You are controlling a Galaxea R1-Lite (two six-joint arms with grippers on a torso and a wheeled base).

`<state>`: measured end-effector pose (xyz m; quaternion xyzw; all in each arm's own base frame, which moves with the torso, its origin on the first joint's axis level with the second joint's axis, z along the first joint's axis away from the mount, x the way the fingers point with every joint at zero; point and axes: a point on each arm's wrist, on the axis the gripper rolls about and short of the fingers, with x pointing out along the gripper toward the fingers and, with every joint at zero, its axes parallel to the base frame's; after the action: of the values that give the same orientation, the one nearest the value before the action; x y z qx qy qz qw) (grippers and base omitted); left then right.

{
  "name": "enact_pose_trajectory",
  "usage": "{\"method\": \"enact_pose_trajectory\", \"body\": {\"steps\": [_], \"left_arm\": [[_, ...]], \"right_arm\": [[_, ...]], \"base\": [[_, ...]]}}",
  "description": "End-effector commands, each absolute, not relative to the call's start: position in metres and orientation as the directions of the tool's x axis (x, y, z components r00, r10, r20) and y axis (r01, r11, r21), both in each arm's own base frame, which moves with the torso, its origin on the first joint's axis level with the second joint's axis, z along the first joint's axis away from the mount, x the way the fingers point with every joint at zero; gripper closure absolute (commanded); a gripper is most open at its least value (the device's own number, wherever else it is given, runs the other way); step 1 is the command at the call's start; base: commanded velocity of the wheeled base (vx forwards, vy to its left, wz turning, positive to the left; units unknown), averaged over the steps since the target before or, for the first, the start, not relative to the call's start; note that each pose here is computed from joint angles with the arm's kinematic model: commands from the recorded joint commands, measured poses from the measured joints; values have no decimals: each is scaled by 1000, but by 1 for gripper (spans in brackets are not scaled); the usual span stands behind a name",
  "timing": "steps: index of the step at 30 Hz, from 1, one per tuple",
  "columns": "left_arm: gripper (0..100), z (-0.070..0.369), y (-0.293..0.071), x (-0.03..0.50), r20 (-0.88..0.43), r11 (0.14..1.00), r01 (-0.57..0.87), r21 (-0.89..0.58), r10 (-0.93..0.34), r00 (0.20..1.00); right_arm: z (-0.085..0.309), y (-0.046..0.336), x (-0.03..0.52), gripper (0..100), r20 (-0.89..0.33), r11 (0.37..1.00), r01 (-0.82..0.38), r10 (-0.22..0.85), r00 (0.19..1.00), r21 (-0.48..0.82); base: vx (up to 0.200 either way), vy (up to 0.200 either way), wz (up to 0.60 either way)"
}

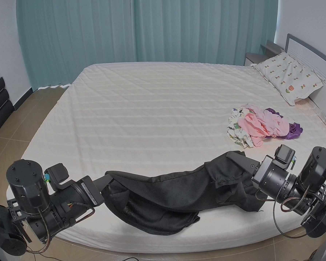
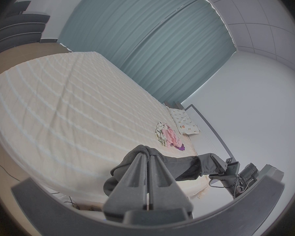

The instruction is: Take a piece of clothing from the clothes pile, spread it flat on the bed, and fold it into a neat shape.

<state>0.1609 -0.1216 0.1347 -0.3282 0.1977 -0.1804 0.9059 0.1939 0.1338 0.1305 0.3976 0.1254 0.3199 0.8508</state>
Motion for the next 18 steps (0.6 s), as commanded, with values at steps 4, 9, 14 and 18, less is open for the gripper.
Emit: {"method": "enact_pose_trajectory", "body": {"steps": [4, 9, 14, 18], "left_arm": [[100, 136, -122, 159, -236, 713, 211, -669, -473, 849], [100, 150, -122, 146, -169, 676, 276, -684, -514, 841], [100, 165, -119, 130, -91, 627, 347, -698, -558, 825], [100, 180, -112, 121, -41, 614, 387, -687, -565, 824]], "right_arm": [[143, 120, 167, 100, 93, 401, -539, 733, 674, 741], [158, 107, 141, 100, 160, 292, -645, 821, 548, 707], [179, 98, 127, 100, 268, 234, -721, 819, 507, 652], [211, 88, 118, 100, 405, 196, -797, 777, 481, 572]], "base": [[-200, 0, 0], [-200, 0, 0], [-200, 0, 0], [-200, 0, 0]]}}
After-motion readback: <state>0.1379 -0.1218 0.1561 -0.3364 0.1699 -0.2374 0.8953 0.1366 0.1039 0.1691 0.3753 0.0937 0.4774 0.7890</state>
